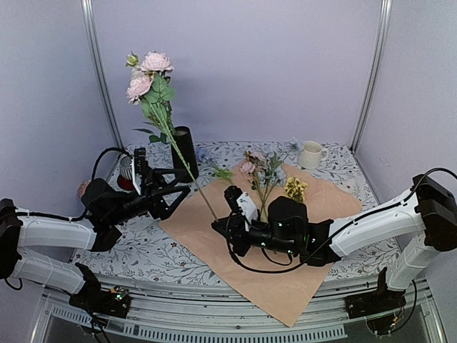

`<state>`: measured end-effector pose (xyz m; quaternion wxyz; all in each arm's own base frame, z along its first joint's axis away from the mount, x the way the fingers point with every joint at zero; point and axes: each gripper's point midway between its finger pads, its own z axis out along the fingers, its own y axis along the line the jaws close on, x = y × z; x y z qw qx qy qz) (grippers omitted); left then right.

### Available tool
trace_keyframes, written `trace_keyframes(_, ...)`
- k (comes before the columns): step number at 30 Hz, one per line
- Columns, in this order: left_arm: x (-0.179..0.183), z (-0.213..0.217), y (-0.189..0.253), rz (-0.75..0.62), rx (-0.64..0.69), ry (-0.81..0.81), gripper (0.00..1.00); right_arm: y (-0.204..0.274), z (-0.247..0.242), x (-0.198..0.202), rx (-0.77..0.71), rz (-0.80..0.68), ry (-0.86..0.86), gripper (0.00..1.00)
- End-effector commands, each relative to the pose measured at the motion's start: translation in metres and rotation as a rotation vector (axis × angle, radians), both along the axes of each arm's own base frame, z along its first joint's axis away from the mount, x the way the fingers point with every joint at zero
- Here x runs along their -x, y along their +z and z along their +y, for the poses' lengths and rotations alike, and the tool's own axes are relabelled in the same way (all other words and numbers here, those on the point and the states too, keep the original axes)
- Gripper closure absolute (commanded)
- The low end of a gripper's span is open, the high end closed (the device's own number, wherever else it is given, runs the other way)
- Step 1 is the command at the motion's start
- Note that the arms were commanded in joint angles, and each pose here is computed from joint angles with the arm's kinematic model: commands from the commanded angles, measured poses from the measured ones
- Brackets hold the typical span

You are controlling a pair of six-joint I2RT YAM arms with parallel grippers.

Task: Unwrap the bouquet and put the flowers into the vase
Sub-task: Pass from the right arm to the left

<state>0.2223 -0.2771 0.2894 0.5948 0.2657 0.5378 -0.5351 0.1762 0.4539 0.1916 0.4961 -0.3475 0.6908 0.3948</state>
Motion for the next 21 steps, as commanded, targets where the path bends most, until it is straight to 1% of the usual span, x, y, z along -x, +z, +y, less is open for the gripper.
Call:
trace_keyframes(1,0.002,0.008,0.007,-0.021,0.023,-0.002,0.12,0.010,0.013,0.011,-0.036,-0.042,0.059,0.98)
trace_keyframes(5,0.004,0.014,0.010,-0.037,0.036,0.005,0.16,0.006,0.017,0.014,-0.024,-0.046,0.076,0.97)
trace_keyframes(8,0.003,0.018,0.010,-0.033,0.047,0.010,0.26,0.004,0.019,0.016,-0.018,-0.049,0.087,0.97)
trace_keyframes(12,0.004,0.021,0.013,-0.029,0.067,-0.004,0.47,0.000,0.021,0.018,-0.006,-0.052,0.091,0.97)
trace_keyframes(15,0.006,0.021,0.015,-0.034,0.074,-0.023,0.58,-0.004,0.021,0.017,0.004,-0.051,0.087,0.97)
trace_keyframes(21,0.004,0.023,0.015,-0.024,0.077,-0.020,0.97,-0.011,0.022,0.016,0.018,-0.045,0.079,0.97)
